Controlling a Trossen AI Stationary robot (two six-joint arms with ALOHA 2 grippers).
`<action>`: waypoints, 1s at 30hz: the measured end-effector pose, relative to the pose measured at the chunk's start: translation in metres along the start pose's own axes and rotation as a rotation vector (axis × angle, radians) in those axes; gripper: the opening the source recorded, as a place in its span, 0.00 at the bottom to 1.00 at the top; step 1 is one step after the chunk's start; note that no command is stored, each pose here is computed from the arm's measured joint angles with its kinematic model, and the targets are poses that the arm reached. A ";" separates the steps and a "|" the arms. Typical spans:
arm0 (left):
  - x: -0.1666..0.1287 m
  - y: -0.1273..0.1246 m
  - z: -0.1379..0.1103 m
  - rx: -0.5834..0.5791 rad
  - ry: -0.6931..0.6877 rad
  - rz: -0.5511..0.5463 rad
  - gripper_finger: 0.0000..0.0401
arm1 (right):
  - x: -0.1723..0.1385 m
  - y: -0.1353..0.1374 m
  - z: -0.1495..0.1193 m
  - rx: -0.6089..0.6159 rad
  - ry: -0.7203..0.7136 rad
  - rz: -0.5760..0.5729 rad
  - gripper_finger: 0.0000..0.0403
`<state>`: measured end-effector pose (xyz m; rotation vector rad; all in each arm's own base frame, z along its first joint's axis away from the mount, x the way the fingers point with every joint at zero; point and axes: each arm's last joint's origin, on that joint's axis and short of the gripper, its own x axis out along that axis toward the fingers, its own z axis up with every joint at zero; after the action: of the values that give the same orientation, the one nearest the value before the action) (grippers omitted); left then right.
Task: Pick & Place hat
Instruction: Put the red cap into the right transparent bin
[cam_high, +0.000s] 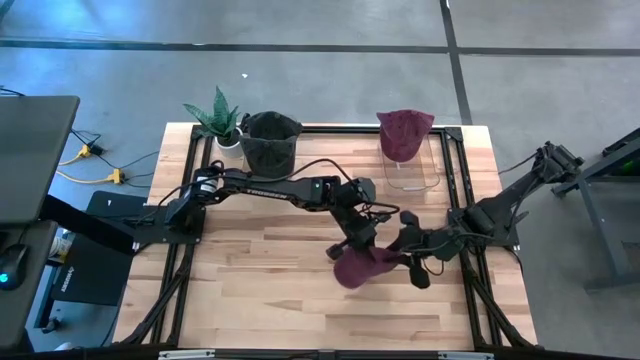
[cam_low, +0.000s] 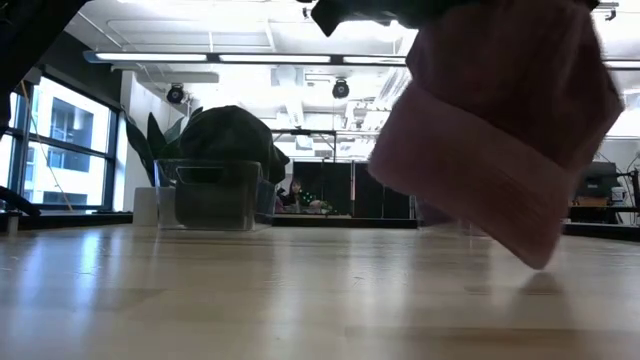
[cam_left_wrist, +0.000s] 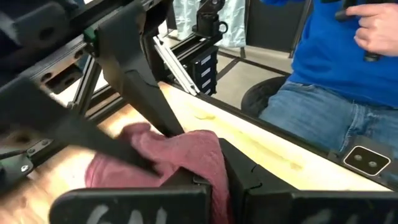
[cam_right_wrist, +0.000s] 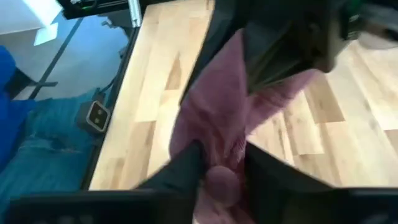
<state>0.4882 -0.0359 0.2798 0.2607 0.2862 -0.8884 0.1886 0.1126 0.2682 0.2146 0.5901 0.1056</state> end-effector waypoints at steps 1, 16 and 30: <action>0.000 0.000 0.000 -0.001 0.002 0.006 0.01 | 0.000 0.000 0.000 -0.001 0.007 0.013 0.19; -0.071 -0.002 0.029 -0.315 0.347 0.032 0.42 | -0.034 0.000 0.037 -0.039 0.169 0.039 0.08; -0.088 -0.051 0.073 -0.312 0.415 -0.135 0.40 | -0.107 -0.054 0.109 -0.304 0.176 -0.424 0.08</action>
<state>0.4047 -0.0280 0.3735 0.1340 0.8276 -0.9042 0.1630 0.0239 0.4015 -0.2185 0.7736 -0.1978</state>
